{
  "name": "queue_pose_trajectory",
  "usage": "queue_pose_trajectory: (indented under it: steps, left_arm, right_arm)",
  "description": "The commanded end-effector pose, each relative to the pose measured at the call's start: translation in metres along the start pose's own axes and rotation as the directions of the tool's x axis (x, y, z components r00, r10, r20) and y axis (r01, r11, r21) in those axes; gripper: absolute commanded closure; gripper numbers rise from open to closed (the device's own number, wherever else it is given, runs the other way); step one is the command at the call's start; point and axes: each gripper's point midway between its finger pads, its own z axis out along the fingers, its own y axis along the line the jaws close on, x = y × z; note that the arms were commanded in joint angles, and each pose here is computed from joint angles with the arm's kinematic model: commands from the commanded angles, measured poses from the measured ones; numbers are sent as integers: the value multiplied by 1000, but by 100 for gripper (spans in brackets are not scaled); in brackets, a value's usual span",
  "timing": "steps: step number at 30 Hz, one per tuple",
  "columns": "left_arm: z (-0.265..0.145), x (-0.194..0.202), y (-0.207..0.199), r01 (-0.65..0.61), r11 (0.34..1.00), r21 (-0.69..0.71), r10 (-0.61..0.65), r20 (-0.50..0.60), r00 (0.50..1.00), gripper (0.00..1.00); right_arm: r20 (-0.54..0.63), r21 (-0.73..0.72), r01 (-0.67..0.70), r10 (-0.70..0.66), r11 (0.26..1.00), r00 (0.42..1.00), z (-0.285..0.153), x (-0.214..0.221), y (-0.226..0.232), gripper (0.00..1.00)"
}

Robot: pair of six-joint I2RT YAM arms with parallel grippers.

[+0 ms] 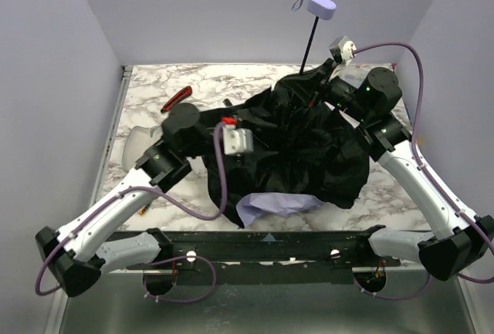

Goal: Open the umbrella

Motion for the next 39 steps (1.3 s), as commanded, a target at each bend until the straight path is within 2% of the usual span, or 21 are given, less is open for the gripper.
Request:
queue_pose_trajectory:
  steps: [1, 5, 8, 11, 15, 17, 25, 32, 36, 39]
  left_arm:
    - [-39, -9, 16, 387, 920, -66, -386, 31, 922, 44]
    - [-53, -7, 70, 619, 756, -213, -610, 116, 784, 56]
    - [-45, -2, 88, 735, 640, -224, -721, 154, 675, 66]
    - [-33, 2, 99, 811, 541, -221, -793, 186, 580, 75]
    - [-20, 25, 110, 864, 417, -283, -856, 198, 478, 81]
    - [-14, 37, 114, 868, 374, -328, -867, 208, 452, 81]
    - [13, 72, 109, 863, 300, -407, -900, 179, 398, 78]
    - [12, 136, 106, 816, 228, -531, -933, 120, 339, 77]
    - [-14, 171, 115, 786, 162, -596, -939, 153, 309, 65]
    - [-35, 188, 124, 777, 145, -612, -932, 181, 316, 48]
  right_arm:
    - [104, -76, 86, -78, 993, 992, -7, -33, 19, 100]
    - [110, -141, 84, -68, 986, 992, -8, -35, 31, 100]
    - [110, -182, 81, -61, 980, 992, -7, -38, 38, 100]
    - [101, -199, 87, -68, 976, 993, -6, -39, 40, 100]
    - [99, -203, 95, -77, 975, 992, -5, -43, 43, 100]
    - [98, -195, 95, -77, 976, 992, -4, -44, 43, 100]
    - [110, -212, 91, -68, 973, 992, -6, -55, 50, 100]
    - [138, -223, 98, -68, 970, 988, -7, -72, 54, 100]
    - [141, -226, 98, -67, 969, 988, -10, -79, 57, 100]
    - [139, -229, 98, -67, 968, 988, -13, -80, 59, 100]
